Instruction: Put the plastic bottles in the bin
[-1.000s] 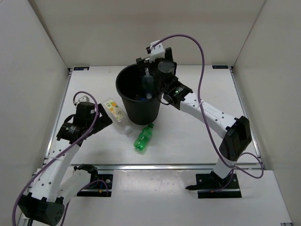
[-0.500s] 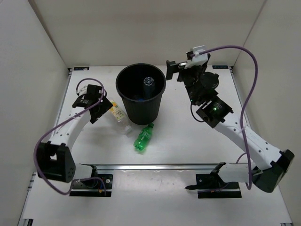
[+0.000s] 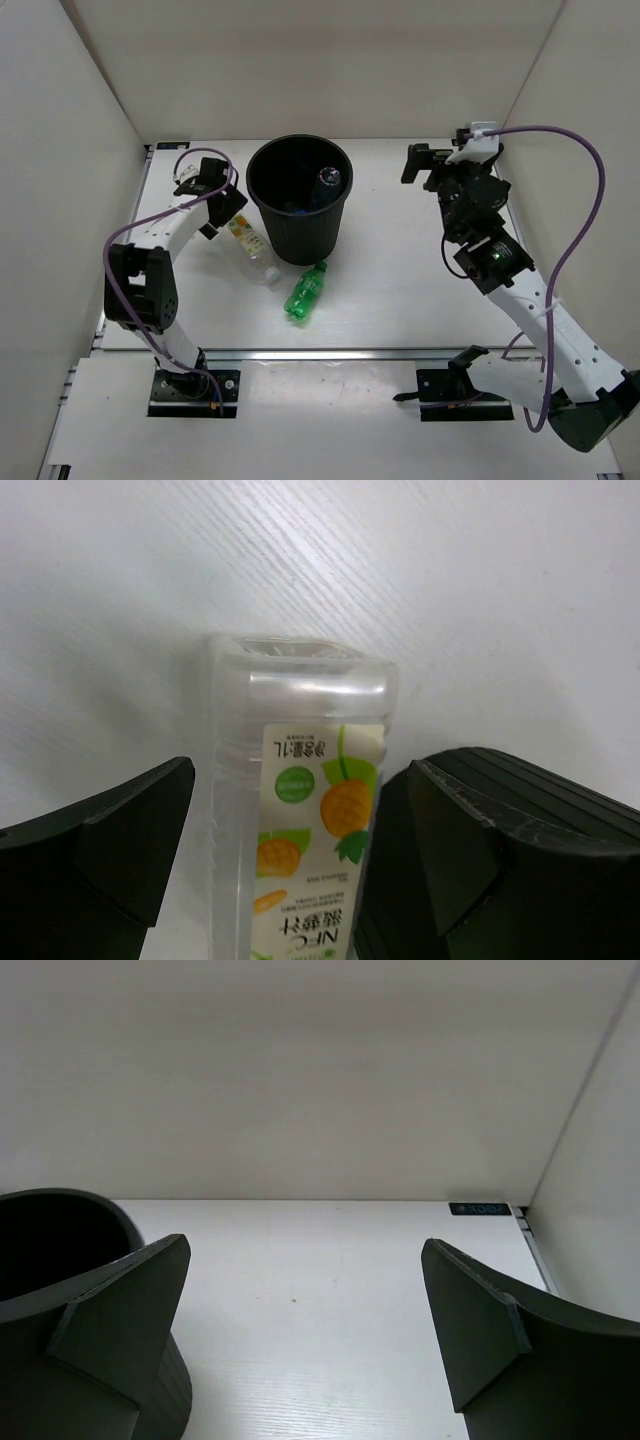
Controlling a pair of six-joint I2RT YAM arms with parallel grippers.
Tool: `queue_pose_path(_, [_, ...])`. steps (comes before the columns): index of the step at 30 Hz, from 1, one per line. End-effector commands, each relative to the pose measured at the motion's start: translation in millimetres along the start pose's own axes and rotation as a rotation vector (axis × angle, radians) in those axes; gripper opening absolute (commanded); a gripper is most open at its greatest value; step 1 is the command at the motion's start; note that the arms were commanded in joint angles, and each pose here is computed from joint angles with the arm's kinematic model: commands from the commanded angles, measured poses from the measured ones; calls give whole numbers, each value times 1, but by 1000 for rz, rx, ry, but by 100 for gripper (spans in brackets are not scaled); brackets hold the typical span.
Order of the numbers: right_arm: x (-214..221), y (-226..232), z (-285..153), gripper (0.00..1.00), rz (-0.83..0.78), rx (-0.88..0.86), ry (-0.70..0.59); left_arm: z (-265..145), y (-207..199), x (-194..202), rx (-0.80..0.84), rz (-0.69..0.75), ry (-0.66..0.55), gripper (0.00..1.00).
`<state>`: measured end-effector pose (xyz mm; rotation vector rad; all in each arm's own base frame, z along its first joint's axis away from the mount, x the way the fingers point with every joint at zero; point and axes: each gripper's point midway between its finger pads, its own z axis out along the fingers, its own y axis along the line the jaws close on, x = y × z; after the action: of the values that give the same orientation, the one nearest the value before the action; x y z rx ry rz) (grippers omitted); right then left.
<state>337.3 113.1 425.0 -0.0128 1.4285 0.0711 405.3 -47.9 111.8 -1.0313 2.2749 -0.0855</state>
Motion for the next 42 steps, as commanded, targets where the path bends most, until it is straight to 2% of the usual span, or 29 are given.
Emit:
queue_pose_path(1, [-7,-25,-6,99,72,71,-31,5,-2,-1,-37,20,-13,99])
queue_pose_path(3, [-14,-36,-11,99,125,88,-60,11,-6,0,-55,31,1,99])
queue_pose_path(11, [-3,-57,-13,99,133,131,-45,33,1,29,-127,124,79,99])
queue_pose_path(12, [0,-57,-12,99,137,133,-37,35,8,34,-144,129,84,96])
queue_pose_path(15, [0,-56,-14,99,140,128,-47,31,15,33,-128,98,100,75])
queue_pose_path(17, [3,-51,-14,99,123,101,-44,16,14,21,-94,71,81,65])
queue_pose_path(18, [1,-50,-12,99,125,99,-45,4,13,11,-80,57,50,62])
queue_pose_path(21, [14,-46,-12,99,101,103,8,-37,1,-21,1,45,-57,63])
queue_pose_path(23, [19,-43,-15,99,90,108,15,-66,4,-46,-8,52,-164,63])
queue_pose_path(26, [32,-45,-26,99,73,107,53,-135,-14,-98,87,29,-355,60])
queue_pose_path(27, [36,-45,-28,99,68,104,70,-170,-20,-125,119,-16,-460,60])
queue_pose_path(30, [42,-44,-32,99,73,99,86,-253,-49,-162,216,-21,-680,59])
queue_pose_path(32, [42,-43,-36,99,84,92,79,-327,-97,-171,440,20,-816,64])
queue_pose_path(33, [43,-42,-38,99,94,86,80,-345,-113,-159,490,84,-841,60])
queue_pose_path(34, [47,-39,-39,99,98,73,84,-368,-120,-167,528,31,-910,60])
queue_pose_path(35, [52,-36,-41,99,110,57,96,-385,-138,-158,580,60,-947,62])
queue_pose_path(36, [56,-34,-43,99,113,49,106,-396,-140,-154,571,44,-963,62])
queue_pose_path(39, [67,-30,-46,99,111,36,140,-392,-168,-154,538,82,-997,65])
queue_pose_path(42, [73,-20,-50,99,120,-3,162,-361,-194,-139,533,159,-969,68])
